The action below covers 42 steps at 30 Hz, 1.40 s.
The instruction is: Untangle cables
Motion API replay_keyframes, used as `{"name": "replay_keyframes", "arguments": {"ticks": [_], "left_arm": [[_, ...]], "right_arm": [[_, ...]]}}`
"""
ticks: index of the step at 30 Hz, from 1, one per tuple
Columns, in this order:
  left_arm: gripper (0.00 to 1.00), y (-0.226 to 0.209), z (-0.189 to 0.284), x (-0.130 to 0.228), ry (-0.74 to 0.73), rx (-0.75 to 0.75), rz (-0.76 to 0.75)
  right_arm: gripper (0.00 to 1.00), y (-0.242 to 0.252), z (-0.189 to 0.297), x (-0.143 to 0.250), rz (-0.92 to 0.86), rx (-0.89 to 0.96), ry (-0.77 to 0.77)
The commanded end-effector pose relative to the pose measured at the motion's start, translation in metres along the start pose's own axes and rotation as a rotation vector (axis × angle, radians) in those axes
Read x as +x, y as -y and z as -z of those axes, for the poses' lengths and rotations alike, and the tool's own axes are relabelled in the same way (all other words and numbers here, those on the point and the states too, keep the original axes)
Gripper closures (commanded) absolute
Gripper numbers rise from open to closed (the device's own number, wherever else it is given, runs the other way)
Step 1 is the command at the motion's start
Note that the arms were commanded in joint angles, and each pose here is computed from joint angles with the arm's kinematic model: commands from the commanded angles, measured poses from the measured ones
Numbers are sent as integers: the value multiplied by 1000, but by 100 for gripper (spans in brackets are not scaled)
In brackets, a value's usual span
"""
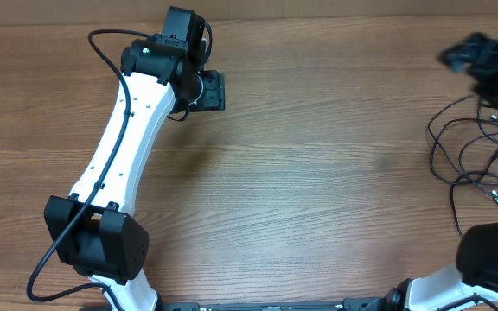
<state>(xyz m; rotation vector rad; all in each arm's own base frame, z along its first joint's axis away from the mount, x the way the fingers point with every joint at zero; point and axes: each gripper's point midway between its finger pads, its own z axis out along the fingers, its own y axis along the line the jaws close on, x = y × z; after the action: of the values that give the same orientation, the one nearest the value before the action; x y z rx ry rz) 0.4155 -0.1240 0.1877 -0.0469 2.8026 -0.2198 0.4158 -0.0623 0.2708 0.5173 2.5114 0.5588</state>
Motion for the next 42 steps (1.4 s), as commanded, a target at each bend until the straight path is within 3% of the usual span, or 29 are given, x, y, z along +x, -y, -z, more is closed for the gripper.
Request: {"name": "replay_keyframes", "arguments": {"ticks": [1, 5, 10, 15, 21, 27, 34, 42], "left_arm": [[29, -21, 4, -10, 42, -81, 19], [25, -43, 6, -15, 47, -98, 66], [6, -103, 13, 12, -79, -176, 276], [4, -135, 28, 58, -270, -250, 342], [5, -138, 44, 94, -429, -273, 323], [5, -133, 55, 114, -437, -250, 301], [4, -132, 82, 131, -78, -203, 271], [0, -126, 125, 152, 441, -116, 208]], "right_arm": [[2, -52, -18, 22, 210, -76, -68], [0, -75, -45, 48, 320, 9, -134], [0, -87, -73, 88, 439, 150, -250], [0, -80, -68, 109, 370, 184, -339], [0, -61, -52, 136, 343, 260, -466], [0, -52, -38, 149, 329, 302, -522], [0, -67, -6, 138, 388, 197, -245], [0, -52, 31, 160, 453, 108, 119]]}}
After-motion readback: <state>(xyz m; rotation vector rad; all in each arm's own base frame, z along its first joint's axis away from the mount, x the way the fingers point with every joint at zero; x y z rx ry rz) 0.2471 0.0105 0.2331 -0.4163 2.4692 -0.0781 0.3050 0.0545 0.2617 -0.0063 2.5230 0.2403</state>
